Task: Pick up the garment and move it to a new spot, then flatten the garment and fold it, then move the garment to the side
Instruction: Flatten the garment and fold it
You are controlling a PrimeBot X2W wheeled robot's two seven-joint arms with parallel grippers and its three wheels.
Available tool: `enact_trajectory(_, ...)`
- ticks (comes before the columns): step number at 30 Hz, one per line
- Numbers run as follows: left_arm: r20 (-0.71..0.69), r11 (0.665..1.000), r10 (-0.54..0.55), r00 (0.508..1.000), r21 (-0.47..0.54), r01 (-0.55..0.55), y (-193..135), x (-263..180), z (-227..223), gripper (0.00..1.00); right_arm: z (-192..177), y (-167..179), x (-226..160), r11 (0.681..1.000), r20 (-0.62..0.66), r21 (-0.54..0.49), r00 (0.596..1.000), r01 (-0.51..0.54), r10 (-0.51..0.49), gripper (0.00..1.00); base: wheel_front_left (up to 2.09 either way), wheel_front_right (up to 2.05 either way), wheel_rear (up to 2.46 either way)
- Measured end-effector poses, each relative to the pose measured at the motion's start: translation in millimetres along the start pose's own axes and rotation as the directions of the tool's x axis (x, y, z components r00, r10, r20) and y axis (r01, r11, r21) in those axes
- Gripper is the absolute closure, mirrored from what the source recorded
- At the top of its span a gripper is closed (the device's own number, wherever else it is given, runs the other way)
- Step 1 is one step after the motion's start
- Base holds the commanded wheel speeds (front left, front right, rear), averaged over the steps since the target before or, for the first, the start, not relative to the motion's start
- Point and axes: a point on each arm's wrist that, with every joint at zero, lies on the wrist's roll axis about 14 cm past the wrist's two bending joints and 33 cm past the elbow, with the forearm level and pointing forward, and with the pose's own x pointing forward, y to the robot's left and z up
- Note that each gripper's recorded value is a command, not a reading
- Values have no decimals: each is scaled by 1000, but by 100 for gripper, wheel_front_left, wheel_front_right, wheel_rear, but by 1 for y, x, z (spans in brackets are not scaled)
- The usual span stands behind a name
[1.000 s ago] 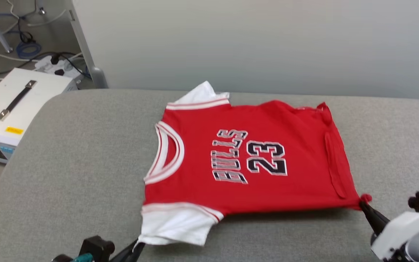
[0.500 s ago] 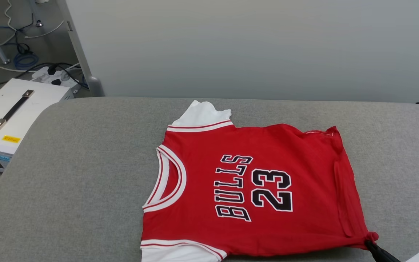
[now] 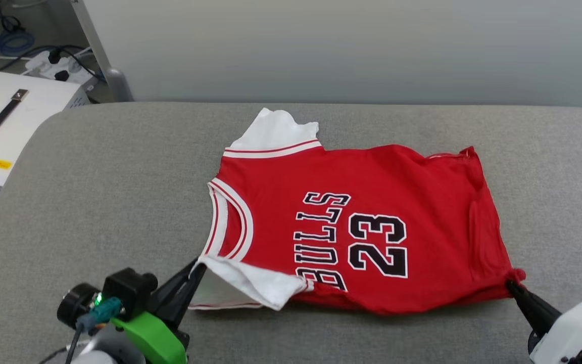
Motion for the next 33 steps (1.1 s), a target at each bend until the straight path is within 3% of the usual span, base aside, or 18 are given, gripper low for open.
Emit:
enact_trajectory(10, -45, 999, -30, 999, 44, 32, 26, 56, 2, 100, 18, -15, 47, 998, -37, -31, 998, 50, -51, 100, 0, 0, 0)
enact_trajectory(25, -252, 999, -18, 968, 23, 25, 59, 94, -67, 100, -9, -42, 90, 992, -168, -29, 978, 120, -123, 100, 0, 0, 0)
enact_trajectory(26, -260, 1000, -10, 966, 19, 15, 61, 95, -70, 62, -11, -43, 91, 992, -174, -26, 977, 123, -126, 100, 0, 0, 0)
enact_trajectory(27, -274, 1000, 0, 962, 15, 4, 62, 96, -74, 2, -13, -47, 92, 991, -179, -16, 975, 134, -134, 100, 0, 0, 0)
enact_trajectory(29, -304, 1000, 15, 953, 23, -9, 67, 95, -82, 0, -15, -52, 92, 989, -185, -6, 971, 150, -149, 0, 0, 0, 0)
enact_trajectory(33, -285, 999, 41, 958, 27, -35, 70, 99, -79, 0, -10, -48, 95, 989, -169, -28, 975, 144, -147, 0, 0, 0, 0)
